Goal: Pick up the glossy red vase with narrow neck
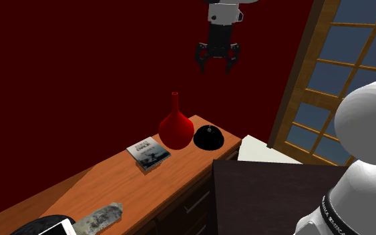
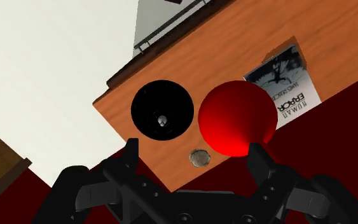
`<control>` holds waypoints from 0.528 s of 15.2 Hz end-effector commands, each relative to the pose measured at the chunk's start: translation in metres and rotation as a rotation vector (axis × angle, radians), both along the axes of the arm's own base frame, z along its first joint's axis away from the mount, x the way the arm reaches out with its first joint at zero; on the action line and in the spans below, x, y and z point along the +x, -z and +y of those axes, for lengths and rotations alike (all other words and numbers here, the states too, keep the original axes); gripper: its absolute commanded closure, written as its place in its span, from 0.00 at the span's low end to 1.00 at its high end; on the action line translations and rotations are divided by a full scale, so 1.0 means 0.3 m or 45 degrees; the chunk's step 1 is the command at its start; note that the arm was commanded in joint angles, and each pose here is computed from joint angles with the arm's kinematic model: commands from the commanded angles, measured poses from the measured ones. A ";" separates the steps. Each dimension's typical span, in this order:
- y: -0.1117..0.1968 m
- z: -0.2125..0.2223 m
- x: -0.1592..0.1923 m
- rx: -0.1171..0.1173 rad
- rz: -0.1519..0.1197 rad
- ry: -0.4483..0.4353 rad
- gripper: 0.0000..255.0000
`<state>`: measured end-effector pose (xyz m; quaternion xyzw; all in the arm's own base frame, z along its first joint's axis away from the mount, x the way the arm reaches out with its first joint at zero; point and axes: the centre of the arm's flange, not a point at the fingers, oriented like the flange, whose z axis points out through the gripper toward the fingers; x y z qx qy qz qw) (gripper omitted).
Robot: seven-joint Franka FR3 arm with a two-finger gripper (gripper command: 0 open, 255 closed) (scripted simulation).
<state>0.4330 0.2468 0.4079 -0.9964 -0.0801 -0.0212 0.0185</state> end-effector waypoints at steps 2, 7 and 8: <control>0.067 0.101 0.043 -0.006 -0.008 -0.023 0.00; 0.182 0.271 0.126 -0.018 -0.020 -0.062 0.00; 0.205 0.305 0.142 -0.021 -0.023 -0.070 0.00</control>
